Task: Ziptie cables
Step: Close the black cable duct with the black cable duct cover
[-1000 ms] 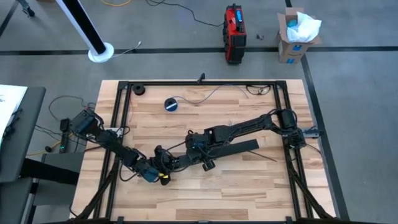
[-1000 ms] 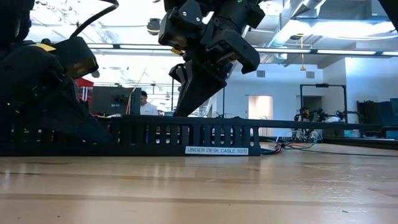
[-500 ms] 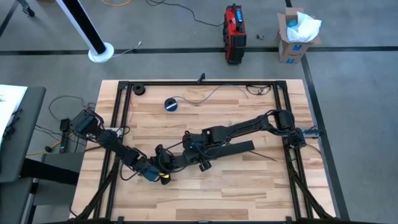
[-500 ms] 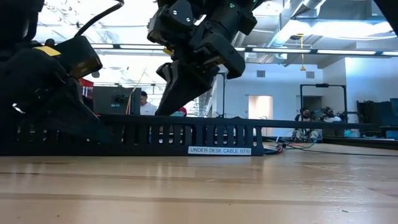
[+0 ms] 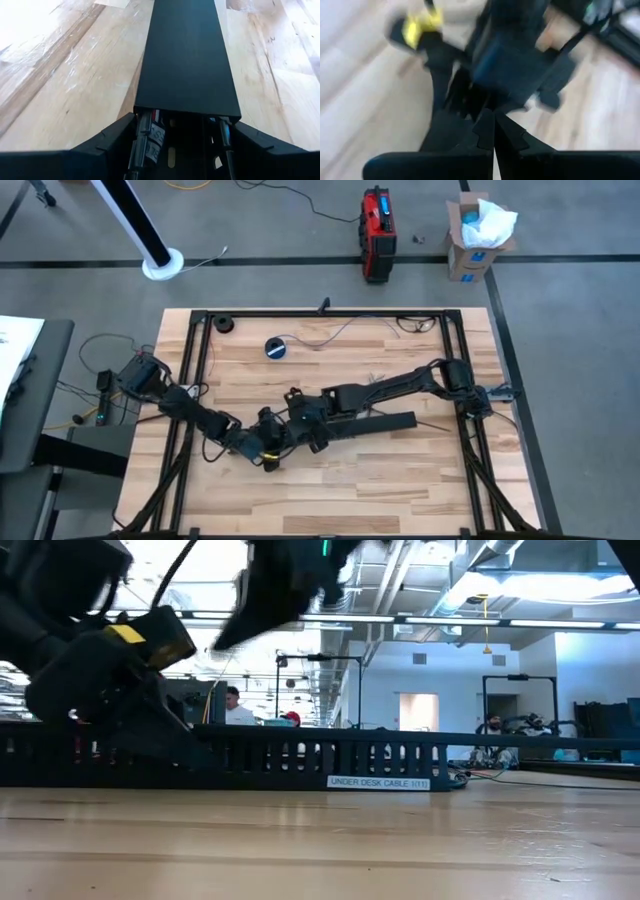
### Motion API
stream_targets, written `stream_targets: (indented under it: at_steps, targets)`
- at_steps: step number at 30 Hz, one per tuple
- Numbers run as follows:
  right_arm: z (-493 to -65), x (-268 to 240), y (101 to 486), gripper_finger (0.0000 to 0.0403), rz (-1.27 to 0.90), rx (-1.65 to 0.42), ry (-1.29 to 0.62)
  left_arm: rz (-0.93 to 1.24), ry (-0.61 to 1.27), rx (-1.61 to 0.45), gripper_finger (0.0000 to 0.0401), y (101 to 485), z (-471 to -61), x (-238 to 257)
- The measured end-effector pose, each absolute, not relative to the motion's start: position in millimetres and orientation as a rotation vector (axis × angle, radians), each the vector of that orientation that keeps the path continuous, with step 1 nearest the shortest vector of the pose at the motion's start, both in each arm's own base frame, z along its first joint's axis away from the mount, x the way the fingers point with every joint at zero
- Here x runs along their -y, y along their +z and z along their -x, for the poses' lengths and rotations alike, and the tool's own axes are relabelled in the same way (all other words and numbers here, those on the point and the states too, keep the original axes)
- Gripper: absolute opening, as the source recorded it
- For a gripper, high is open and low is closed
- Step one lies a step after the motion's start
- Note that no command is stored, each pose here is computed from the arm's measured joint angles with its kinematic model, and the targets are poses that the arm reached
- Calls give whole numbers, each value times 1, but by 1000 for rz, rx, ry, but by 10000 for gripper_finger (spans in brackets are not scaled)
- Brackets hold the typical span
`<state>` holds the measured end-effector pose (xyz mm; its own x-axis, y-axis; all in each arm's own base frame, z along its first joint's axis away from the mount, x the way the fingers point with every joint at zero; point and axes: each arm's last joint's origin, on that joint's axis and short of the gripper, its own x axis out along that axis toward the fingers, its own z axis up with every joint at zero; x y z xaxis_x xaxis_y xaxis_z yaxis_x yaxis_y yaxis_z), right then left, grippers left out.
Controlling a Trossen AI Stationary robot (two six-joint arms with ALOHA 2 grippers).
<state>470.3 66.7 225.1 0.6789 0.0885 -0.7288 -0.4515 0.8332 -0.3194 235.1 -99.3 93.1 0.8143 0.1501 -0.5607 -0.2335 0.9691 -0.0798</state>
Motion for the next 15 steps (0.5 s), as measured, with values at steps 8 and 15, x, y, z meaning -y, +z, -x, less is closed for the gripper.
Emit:
stream_targets:
  at_steps: [8,15]
  targets:
    - [-441,-67,229,0,461,-1143,363,167,132,-608,228,95,-246,80]
    - [-423,-81,191,0,512,-1262,355,157,139,-608,228,95,-249,72]
